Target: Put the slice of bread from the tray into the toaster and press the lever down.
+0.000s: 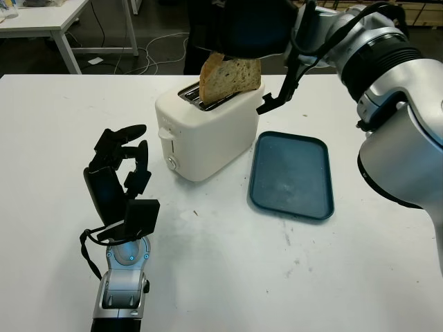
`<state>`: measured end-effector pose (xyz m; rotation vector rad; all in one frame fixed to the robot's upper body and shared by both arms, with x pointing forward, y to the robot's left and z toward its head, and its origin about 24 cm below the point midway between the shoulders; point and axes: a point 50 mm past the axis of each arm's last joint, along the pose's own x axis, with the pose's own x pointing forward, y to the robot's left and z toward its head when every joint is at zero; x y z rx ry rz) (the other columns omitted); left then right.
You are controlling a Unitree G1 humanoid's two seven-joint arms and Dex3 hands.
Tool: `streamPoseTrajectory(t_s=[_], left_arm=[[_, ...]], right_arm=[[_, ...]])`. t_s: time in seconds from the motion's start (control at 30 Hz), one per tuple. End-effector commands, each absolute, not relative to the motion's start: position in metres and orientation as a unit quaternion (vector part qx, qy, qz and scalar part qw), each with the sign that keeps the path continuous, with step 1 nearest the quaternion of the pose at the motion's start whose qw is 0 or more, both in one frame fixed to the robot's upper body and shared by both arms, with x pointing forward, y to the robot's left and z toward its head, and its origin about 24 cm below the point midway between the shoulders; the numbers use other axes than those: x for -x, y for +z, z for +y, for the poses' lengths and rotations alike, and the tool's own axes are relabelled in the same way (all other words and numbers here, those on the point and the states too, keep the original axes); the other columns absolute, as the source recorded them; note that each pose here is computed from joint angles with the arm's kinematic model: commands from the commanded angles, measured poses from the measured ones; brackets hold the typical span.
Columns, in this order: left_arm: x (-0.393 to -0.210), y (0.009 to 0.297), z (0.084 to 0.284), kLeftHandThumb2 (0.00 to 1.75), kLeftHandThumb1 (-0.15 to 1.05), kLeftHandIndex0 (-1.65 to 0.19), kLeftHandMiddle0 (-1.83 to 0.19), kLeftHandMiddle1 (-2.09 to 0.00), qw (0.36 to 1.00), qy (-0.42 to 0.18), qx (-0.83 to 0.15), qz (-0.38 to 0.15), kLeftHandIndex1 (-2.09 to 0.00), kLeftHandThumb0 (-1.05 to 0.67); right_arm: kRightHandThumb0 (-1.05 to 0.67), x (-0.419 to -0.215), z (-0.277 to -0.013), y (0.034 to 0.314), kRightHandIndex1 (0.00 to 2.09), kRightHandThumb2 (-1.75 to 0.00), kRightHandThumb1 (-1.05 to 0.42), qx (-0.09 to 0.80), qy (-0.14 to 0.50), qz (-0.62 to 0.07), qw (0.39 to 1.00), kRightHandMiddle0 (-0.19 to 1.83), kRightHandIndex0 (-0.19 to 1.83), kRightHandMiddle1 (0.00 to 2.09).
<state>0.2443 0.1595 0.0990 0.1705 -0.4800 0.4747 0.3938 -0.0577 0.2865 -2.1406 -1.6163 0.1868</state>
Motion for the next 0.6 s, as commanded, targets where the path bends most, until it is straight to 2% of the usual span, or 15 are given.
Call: streamPoseTrajectory(t_s=[0.0,0.3,0.37,0.5,0.57], left_arm=[[-0.243,0.097,0.158,0.36,0.92,-0.68,-0.66,-1.25,0.939,0.238,-0.082,-0.233,-0.82,-0.48],[-0.242,0.096,0.161,0.36,0.92,-0.68,-0.66,-1.24,0.937,0.244,-0.086,-0.235,-0.81,-0.48],[-0.242,0.096,0.161,0.36,0.92,-0.68,-0.65,-1.23,0.936,0.245,-0.087,-0.235,-0.81,-0.48],[-0.242,0.096,0.161,0.37,0.92,-0.68,-0.66,-1.23,0.936,0.248,-0.083,-0.234,-0.81,-0.47],[-0.242,0.096,0.161,0.36,0.92,-0.68,-0.66,-1.23,0.936,0.251,-0.08,-0.234,-0.81,-0.47]], right_arm=[[-0.54,-0.392,-0.052,0.301,1.75,-0.39,-0.92,0.772,0.043,-0.591,0.228,0.82,1.13,1.74],[-0.55,-0.392,-0.043,0.296,1.75,-0.44,-0.92,0.774,0.045,-0.587,0.232,0.78,1.1,1.75],[-0.51,-0.39,-0.04,0.302,1.75,-0.39,-0.92,0.765,0.039,-0.593,0.247,0.76,1.09,1.75],[-0.52,-0.387,-0.034,0.312,1.75,-0.27,-0.92,0.757,0.018,-0.611,0.231,0.79,1.1,1.75],[-0.53,-0.387,-0.033,0.312,1.75,-0.19,-0.92,0.757,0.017,-0.611,0.229,0.82,1.09,1.54]])
